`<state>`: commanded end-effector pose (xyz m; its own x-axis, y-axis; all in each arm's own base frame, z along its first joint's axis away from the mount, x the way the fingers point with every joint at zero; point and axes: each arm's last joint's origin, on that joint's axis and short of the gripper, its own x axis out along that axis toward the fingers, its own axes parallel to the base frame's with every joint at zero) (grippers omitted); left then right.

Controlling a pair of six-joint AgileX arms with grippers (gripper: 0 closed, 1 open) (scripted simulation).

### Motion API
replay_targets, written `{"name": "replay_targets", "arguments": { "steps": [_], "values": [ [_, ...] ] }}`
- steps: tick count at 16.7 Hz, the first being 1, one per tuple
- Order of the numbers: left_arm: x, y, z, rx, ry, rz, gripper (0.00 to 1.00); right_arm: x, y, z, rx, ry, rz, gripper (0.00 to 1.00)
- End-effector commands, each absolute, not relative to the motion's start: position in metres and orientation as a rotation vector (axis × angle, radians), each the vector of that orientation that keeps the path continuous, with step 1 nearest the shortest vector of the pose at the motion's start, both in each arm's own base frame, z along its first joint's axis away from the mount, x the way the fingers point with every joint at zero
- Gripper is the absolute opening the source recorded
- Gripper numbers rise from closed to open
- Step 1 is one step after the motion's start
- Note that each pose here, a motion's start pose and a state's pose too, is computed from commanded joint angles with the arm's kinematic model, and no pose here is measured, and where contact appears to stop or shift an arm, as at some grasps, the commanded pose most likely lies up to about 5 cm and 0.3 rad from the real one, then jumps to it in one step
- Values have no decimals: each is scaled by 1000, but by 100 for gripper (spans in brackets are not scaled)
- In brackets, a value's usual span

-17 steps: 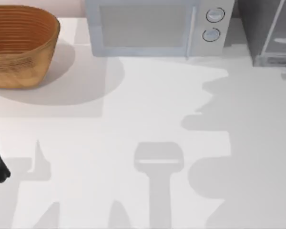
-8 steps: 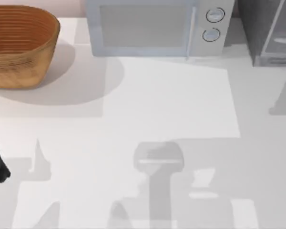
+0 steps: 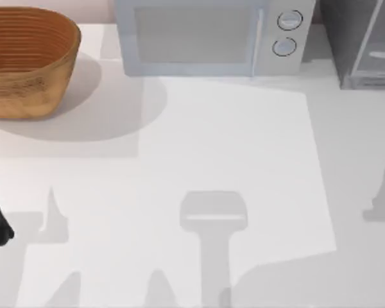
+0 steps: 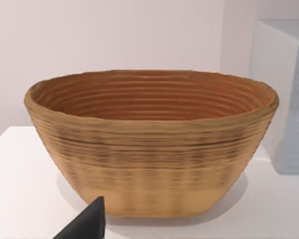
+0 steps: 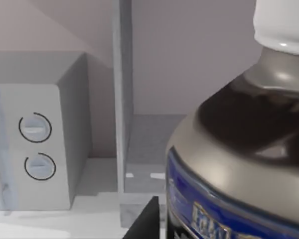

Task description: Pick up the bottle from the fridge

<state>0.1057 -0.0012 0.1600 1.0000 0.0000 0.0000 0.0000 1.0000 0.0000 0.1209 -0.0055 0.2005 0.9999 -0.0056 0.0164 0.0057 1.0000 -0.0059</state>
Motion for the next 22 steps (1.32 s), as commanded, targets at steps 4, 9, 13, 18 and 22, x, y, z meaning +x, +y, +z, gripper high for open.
{"name": "replay_targets", "arguments": {
  "steps": [4, 9, 13, 18, 22],
  "values": [
    [106, -1, 160, 0, 0, 0, 100, 108, -2, 170, -1, -8, -1, 0],
    [106, -1, 160, 0, 0, 0, 100, 106, -1, 160, 0, 0, 0, 0],
    [106, -1, 160, 0, 0, 0, 100, 106, -1, 162, 1, -2, -1, 0],
    [106, -1, 160, 0, 0, 0, 100, 119, 5, 184, -4, -37, -5, 0],
    [106, -1, 160, 0, 0, 0, 100, 149, 19, 200, -10, -21, -10, 0]
  ]
}}
